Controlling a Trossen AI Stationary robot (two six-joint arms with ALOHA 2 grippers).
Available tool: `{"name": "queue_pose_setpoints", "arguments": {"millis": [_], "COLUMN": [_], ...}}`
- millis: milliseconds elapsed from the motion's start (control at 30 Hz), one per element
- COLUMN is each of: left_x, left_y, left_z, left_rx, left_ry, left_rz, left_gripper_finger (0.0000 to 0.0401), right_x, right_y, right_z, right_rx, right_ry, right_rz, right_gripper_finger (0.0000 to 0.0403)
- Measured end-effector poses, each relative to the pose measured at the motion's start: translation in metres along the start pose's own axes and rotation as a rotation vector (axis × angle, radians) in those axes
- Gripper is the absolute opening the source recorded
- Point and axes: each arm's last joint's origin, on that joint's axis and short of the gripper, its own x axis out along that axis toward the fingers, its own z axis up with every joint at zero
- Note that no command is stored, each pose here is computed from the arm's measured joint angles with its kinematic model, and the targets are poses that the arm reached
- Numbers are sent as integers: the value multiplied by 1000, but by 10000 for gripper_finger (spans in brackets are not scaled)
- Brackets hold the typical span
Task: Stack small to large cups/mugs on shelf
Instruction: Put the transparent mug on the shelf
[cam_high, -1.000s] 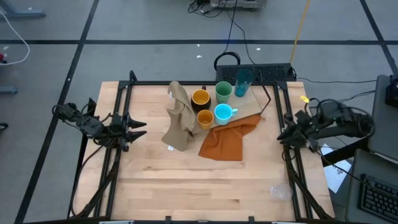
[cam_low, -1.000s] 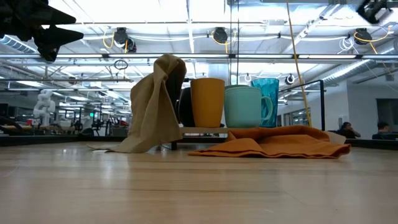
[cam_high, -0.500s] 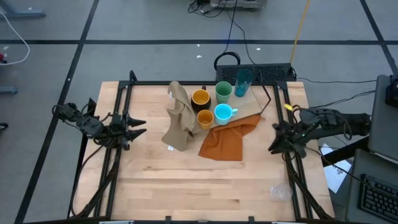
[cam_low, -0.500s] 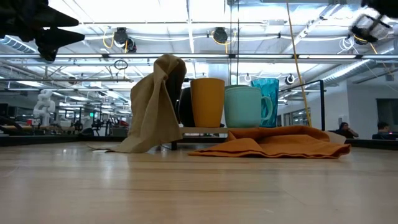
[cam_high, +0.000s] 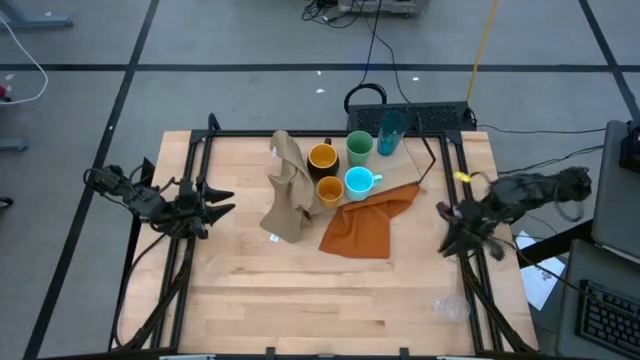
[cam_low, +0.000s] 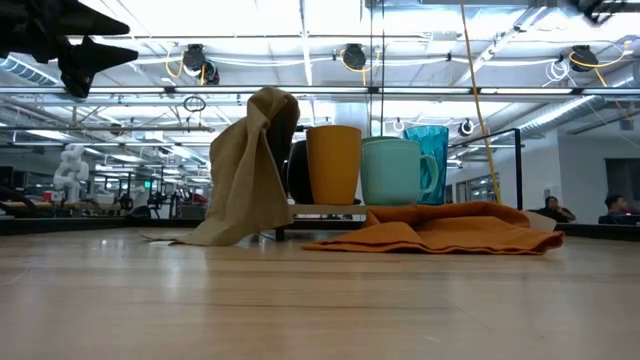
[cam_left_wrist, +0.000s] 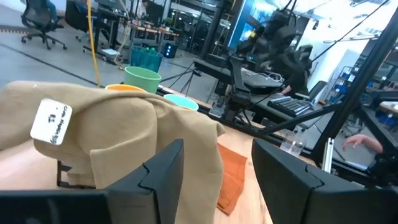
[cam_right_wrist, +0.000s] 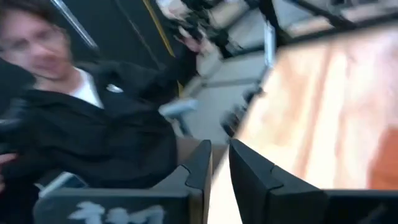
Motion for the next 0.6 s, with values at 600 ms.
{"name": "queue_pose_setpoints", "arguments": {"millis": [600], "left_x": [15], "left_y": [-11], "left_z": [-11], "left_rx": [-11], "left_ry": [89], "left_rz": [47], "left_gripper_finger": [191], "right_x": [27], "right_y": [24], "right_z": [-50], "right_rx": [576], "right_ry": [495], "right_rz": [-262], "right_gripper_finger": [31]}}
